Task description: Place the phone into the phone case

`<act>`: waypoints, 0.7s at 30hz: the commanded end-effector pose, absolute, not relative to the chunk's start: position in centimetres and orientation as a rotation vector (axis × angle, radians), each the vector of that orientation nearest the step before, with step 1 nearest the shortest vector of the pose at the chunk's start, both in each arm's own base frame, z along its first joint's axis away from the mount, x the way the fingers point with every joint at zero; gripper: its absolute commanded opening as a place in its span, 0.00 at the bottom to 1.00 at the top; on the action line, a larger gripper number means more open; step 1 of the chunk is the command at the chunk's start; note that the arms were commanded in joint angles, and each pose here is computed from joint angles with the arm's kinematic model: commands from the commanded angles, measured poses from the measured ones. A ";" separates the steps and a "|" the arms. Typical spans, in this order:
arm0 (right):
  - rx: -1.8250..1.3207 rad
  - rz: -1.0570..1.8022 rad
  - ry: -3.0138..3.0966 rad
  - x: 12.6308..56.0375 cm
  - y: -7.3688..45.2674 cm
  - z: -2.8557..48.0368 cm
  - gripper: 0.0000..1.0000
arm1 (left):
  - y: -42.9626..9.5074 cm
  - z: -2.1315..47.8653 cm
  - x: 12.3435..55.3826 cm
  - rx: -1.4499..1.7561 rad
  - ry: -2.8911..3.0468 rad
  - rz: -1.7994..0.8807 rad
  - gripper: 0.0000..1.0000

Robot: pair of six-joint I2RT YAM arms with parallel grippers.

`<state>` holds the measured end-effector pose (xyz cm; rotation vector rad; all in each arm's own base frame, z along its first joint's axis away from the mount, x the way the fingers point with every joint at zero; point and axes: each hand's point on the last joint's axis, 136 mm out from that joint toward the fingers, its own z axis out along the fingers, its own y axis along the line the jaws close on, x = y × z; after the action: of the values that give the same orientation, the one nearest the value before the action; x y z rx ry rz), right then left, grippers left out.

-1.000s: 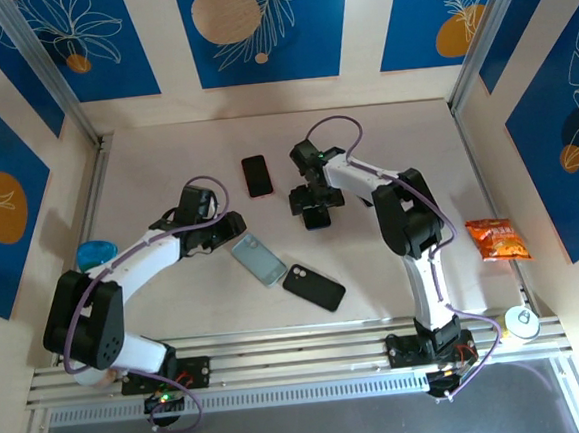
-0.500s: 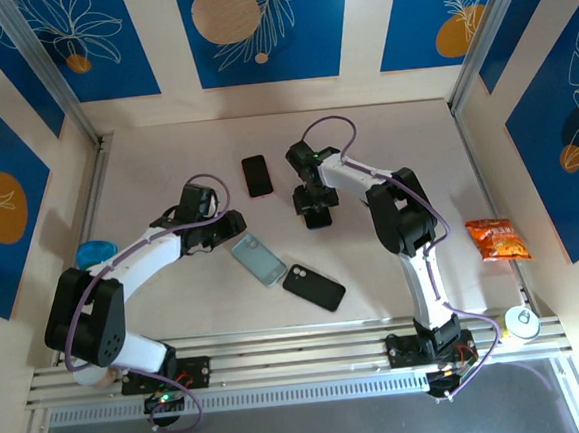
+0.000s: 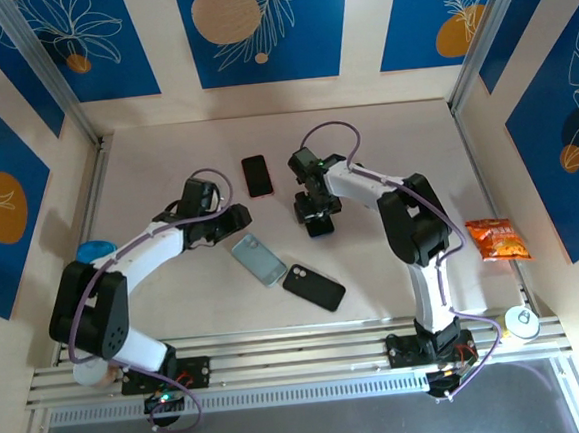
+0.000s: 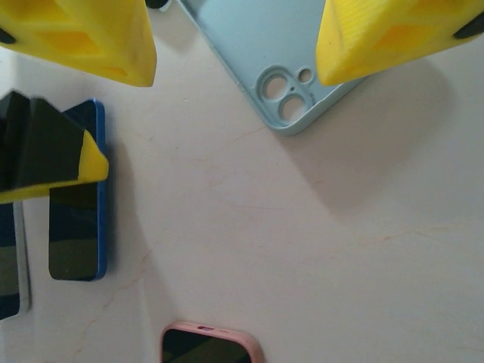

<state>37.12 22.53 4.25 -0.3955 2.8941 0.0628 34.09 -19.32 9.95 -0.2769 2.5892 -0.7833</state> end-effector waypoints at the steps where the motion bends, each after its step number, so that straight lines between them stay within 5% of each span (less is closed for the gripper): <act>1: -0.473 0.194 2.841 35.6 24.1 7.7 0.53 | -21.9 11.4 35.5 -0.232 2.552 -0.906 0.58; 21: -0.566 0.365 2.834 32.0 27.8 9.6 0.51 | -29.9 10.6 39.1 -0.189 2.500 -1.227 0.55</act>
<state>32.32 26.87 7.72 -0.5678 2.8581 0.2811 38.57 -28.21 9.31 -0.2274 2.5413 -1.1474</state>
